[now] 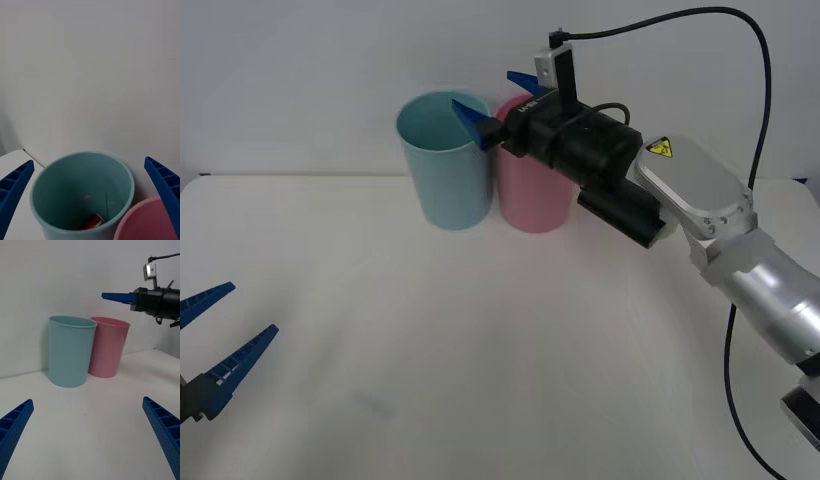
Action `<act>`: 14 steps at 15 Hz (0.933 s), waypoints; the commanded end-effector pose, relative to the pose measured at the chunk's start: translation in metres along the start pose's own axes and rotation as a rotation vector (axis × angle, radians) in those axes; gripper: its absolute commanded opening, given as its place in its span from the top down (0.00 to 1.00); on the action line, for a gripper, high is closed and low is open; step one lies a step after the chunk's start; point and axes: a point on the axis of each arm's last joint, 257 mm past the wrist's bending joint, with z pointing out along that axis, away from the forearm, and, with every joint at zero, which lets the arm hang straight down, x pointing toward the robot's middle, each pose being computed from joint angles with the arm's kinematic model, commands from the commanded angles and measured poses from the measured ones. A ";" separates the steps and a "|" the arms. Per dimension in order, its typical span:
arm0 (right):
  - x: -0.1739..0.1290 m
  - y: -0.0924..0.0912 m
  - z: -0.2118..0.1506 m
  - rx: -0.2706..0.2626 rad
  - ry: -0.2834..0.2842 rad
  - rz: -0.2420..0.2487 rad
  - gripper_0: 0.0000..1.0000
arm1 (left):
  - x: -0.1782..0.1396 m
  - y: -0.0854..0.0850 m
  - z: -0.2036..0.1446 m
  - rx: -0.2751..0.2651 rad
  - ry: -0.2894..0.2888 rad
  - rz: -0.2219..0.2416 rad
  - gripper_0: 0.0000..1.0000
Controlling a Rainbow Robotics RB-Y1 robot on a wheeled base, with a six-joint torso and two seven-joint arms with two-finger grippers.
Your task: Grasp the object on the table and drop it into the matching bin: aluminum can to the light blue bin, PET bottle to the pink bin.
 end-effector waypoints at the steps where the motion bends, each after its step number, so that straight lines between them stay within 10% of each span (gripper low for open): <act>1: 0.005 0.002 -0.045 -0.017 0.002 -0.035 0.00 | 0.000 0.000 0.000 0.000 0.000 0.000 0.00; 14: 0.050 0.008 -0.291 -0.022 0.151 -0.112 0.00 | 0.000 0.000 0.000 0.000 0.000 0.000 0.00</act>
